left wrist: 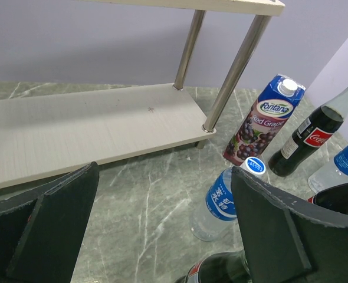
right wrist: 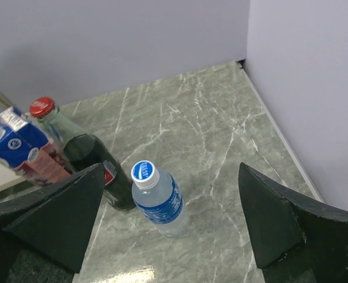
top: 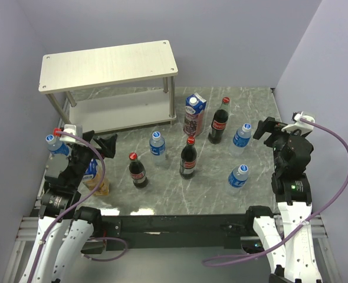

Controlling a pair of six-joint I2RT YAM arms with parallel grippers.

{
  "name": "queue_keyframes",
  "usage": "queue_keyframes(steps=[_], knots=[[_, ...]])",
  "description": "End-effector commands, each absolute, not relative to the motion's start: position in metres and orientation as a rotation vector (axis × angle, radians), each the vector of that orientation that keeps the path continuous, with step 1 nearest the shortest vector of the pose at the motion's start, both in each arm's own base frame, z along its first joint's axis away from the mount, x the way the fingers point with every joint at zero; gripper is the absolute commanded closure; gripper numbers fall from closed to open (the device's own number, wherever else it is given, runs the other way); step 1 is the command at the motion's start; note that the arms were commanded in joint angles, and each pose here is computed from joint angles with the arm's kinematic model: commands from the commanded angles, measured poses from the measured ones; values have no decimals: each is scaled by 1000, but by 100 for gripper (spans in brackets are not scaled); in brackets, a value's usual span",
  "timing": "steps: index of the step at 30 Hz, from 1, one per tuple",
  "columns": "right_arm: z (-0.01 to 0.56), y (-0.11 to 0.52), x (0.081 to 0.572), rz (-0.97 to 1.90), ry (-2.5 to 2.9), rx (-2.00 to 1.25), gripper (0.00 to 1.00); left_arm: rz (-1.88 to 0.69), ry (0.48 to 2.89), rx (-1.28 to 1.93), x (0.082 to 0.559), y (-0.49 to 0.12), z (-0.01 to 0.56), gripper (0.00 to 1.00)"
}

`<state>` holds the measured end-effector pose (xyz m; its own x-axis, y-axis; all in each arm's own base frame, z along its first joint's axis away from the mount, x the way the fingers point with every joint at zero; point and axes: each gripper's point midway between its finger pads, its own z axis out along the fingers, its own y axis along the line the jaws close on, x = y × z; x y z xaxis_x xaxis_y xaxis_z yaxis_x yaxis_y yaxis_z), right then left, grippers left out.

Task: Place and organize the beverage onto the shelf
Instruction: Pick up the drink from the center of the board.

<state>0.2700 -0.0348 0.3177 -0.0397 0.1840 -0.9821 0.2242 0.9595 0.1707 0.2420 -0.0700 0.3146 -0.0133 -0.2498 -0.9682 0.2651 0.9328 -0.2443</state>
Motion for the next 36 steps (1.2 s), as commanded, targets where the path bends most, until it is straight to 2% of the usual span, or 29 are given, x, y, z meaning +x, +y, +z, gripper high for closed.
queue_keyframes(steps=[1, 36], knots=[[339, -21, 267, -1, 1578, 201, 0, -421, 1484, 35, 240, -72, 326, 1], [315, 29, 261, 88, 1618, -270, 0, -531, 1475, 131, 235, -88, 331, 0]])
